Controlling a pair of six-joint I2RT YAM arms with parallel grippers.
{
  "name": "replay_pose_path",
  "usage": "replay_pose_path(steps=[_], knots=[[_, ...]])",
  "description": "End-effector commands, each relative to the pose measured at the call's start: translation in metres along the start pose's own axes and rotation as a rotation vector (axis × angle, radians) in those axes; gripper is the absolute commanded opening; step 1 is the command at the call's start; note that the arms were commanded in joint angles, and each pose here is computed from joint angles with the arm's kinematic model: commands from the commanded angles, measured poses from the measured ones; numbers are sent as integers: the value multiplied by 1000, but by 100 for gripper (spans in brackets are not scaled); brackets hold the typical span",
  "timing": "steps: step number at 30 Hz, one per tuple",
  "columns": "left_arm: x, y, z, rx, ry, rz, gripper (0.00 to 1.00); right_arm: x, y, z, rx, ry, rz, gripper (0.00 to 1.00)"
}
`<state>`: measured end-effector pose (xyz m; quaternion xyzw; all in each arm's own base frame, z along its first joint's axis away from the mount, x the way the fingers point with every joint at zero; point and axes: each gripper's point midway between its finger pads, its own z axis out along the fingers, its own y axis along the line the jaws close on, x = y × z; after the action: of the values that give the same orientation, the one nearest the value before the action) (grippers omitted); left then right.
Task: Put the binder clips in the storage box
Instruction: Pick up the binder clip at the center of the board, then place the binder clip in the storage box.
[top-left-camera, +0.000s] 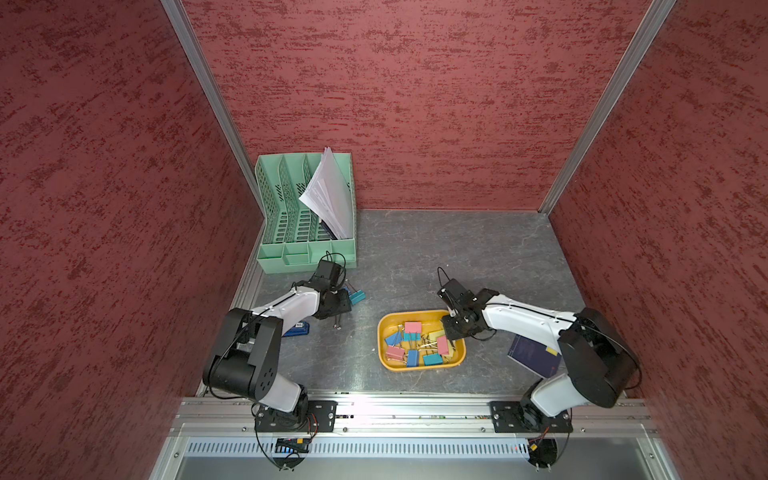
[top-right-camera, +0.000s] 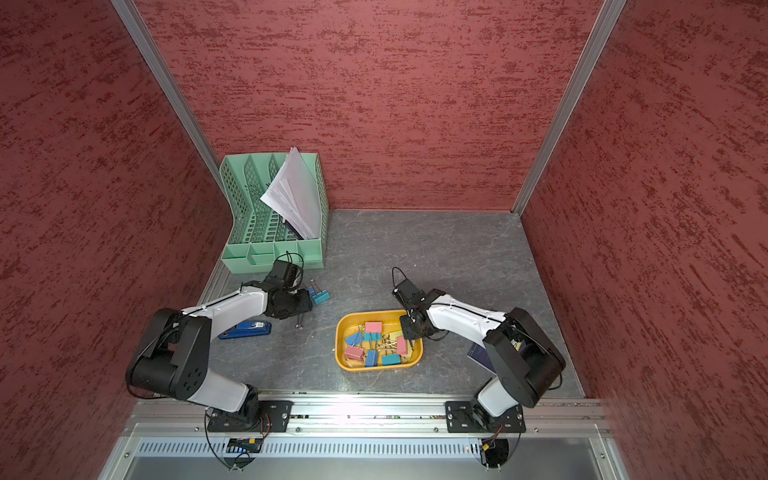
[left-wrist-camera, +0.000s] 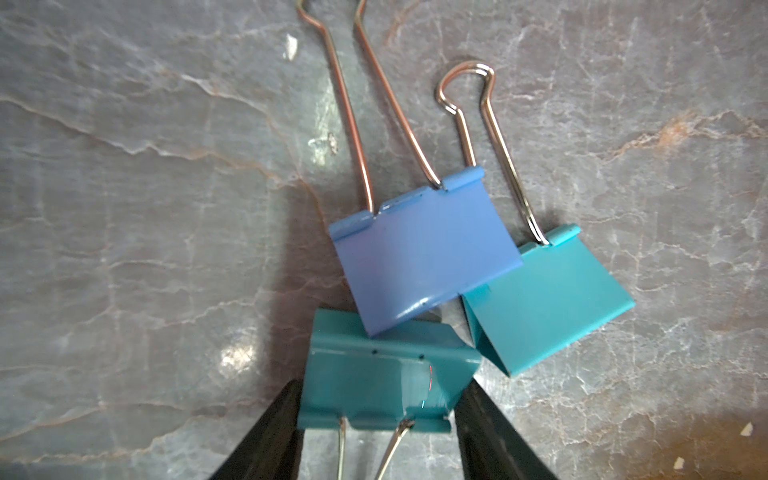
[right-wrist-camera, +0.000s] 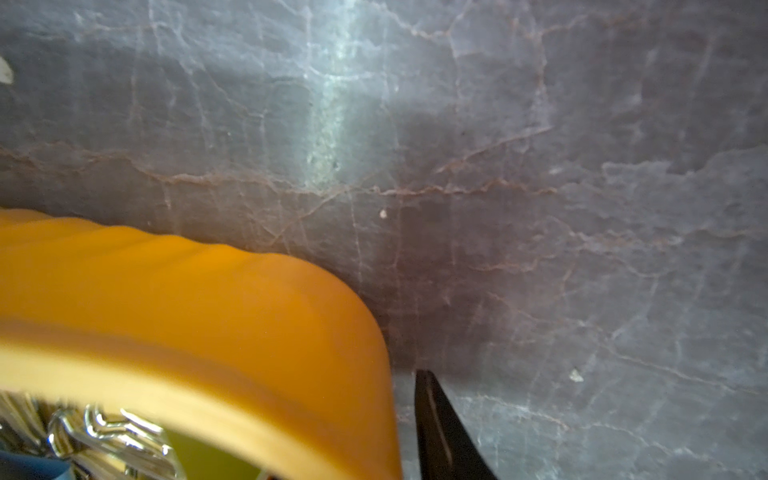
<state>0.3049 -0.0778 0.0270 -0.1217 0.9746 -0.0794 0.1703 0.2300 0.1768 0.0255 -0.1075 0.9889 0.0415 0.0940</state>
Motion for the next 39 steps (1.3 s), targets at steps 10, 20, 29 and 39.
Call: replay_pose_path(steps=[10,20,29,39], knots=[[6,-26,-56,77,-90,57,56,-10,2,1,-2,-11,8,30],[90,-123,-110,220,-32,290,57,-9,3,0,-7,-15,11,30],[115,-179,-100,224,-15,408,58,-8,4,-2,-22,-20,14,30],[127,-175,-53,144,39,384,88,-4,0,-1,-8,-16,10,31]])
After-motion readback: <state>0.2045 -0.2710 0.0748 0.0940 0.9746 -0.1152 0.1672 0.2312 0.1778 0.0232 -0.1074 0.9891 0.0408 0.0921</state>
